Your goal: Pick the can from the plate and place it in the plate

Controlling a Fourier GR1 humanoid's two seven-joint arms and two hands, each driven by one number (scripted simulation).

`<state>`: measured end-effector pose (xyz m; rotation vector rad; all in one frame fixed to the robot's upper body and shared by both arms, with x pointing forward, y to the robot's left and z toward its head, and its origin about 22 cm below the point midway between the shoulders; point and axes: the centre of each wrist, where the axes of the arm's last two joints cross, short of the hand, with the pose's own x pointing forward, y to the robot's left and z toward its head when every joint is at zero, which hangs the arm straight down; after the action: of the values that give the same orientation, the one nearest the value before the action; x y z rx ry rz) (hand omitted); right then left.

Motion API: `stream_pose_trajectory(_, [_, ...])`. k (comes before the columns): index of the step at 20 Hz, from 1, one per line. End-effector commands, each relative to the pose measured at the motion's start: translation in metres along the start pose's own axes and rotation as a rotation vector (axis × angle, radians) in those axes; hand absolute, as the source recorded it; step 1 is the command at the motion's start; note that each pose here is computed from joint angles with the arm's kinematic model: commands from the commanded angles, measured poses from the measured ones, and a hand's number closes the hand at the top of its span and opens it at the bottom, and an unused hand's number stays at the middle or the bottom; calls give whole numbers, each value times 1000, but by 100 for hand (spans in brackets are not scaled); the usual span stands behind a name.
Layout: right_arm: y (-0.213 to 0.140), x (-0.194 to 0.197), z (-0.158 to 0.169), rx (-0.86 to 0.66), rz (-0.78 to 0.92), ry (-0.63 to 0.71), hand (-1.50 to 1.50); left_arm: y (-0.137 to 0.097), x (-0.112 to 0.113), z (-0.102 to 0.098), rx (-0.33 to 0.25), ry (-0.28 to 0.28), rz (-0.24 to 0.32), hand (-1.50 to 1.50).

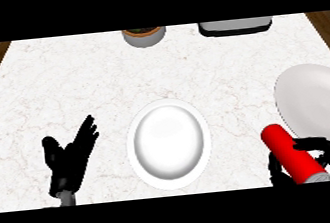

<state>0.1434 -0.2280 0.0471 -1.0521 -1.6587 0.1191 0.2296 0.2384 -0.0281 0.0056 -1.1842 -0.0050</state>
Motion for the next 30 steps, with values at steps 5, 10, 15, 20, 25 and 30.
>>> stream_pose_trajectory(5, [-12, -68, -75, -234, 55, 49, 150, -14, -6, -9, -16, -4, 7, 0])
stream_pose_trajectory(10, [-20, -106, -122, -226, 42, 70, 150, 8, 7, -5, -22, -12, -7, 0])
stream_pose_trajectory(15, [-48, -142, -170, -226, 13, 44, 150, -11, 11, -8, 1, -9, 10, 0])
stream_pose_trajectory(20, [-41, -185, -182, -133, 103, 244, 150, -9, -2, -10, -32, -22, -10, 0])
stream_pose_trajectory(25, [-50, -205, -190, 118, 216, 298, -150, -16, 6, -22, -44, -3, -30, 0])
stream_pose_trajectory(30, [-17, -207, -193, 140, 73, 223, -150, -10, -6, -15, -67, -22, -10, 0])
